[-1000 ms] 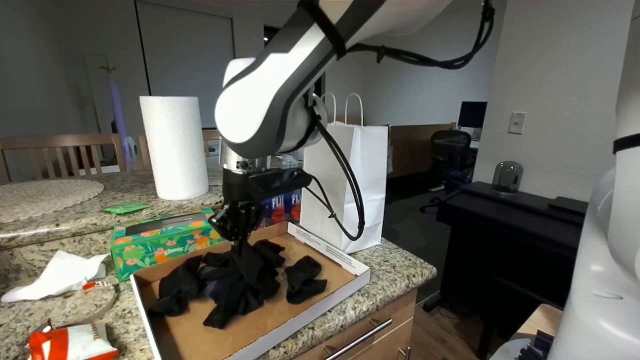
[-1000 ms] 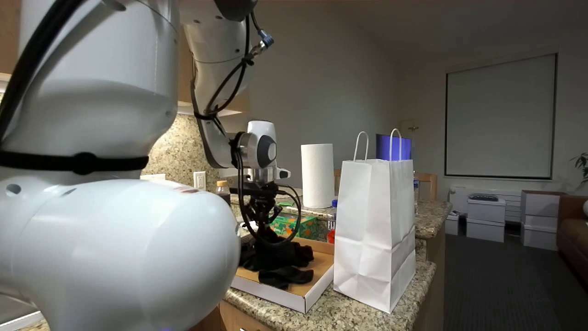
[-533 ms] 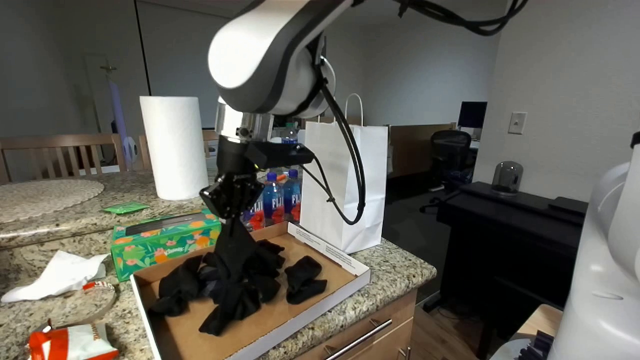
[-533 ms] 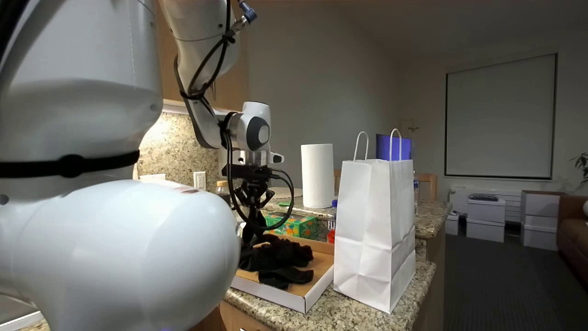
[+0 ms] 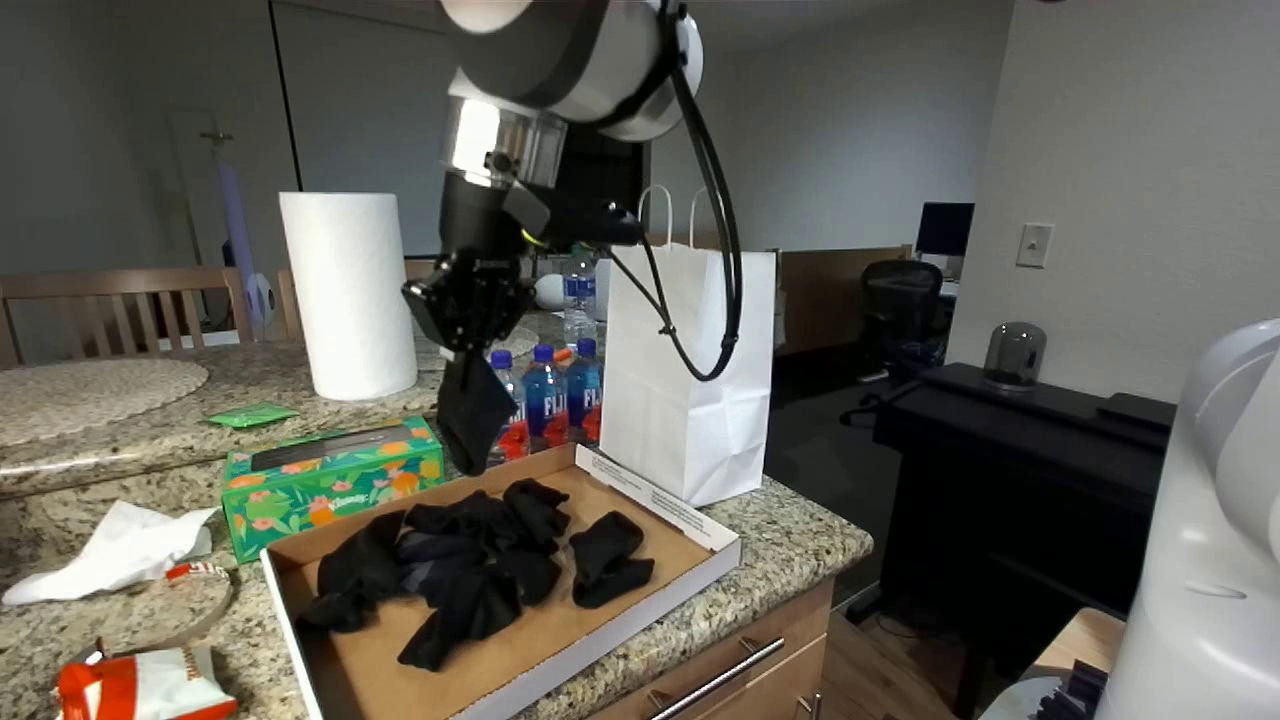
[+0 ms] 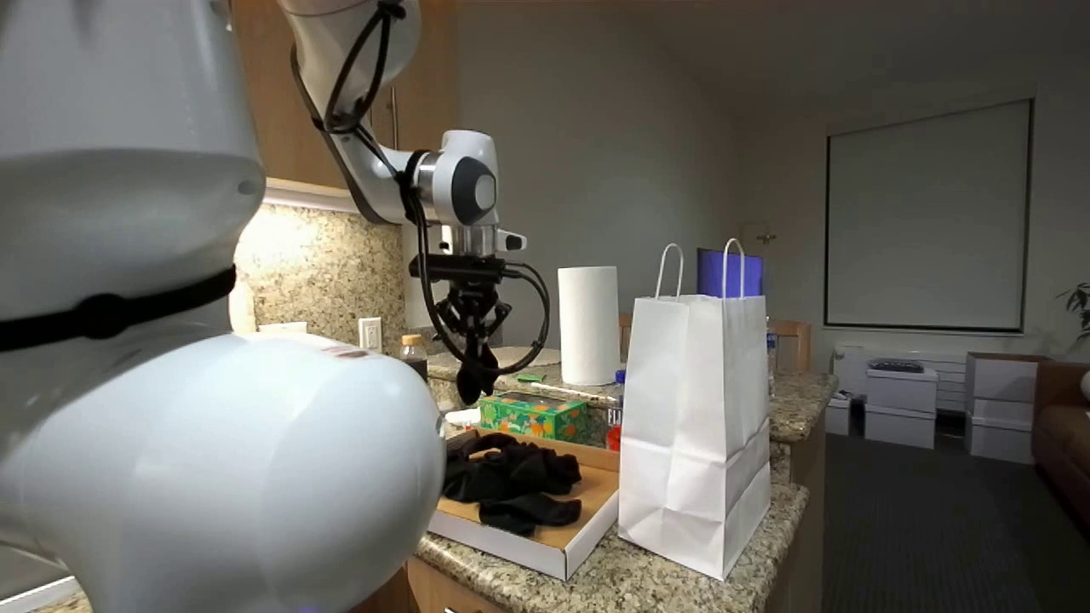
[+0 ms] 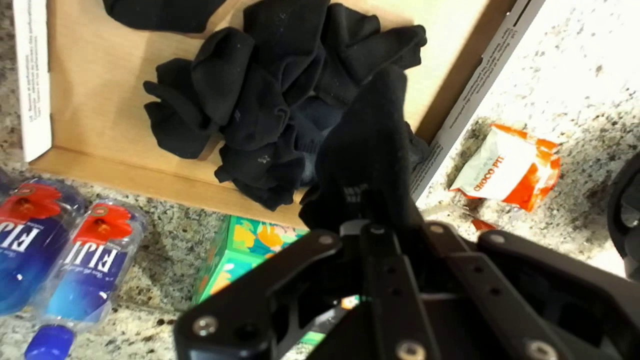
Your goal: Place the black socks inside the white bag
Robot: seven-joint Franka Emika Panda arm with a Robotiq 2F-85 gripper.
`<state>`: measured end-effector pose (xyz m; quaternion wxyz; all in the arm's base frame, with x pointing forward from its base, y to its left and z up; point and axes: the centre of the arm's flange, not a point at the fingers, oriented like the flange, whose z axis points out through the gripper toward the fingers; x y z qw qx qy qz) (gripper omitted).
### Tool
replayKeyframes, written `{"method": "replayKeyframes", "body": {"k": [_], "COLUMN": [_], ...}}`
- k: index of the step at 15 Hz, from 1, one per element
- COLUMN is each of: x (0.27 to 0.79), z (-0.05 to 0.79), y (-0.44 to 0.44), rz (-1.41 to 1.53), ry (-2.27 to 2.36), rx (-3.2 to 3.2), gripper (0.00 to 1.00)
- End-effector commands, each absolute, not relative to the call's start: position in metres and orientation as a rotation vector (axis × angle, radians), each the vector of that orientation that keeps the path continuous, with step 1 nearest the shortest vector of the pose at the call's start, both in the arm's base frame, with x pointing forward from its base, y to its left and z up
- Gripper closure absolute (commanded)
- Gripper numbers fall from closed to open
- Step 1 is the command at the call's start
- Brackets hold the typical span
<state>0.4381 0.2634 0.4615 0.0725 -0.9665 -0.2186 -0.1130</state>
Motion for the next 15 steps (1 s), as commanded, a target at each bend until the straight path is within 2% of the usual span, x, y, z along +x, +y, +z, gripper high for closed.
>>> {"method": "replayKeyframes", "body": {"k": [1,8,15], "x": [0.440,0.452,0.453], "z": [0.521,0.626,0.736], "y": [0.241,0.185,0.109], "rz": [-0.376,-0.418,-0.760], "ry": [-0.644,-0.462,-0.011], "rx": [-2.930,-2.943,-2.877], "gripper": [0.91,0.91,0.91]}}
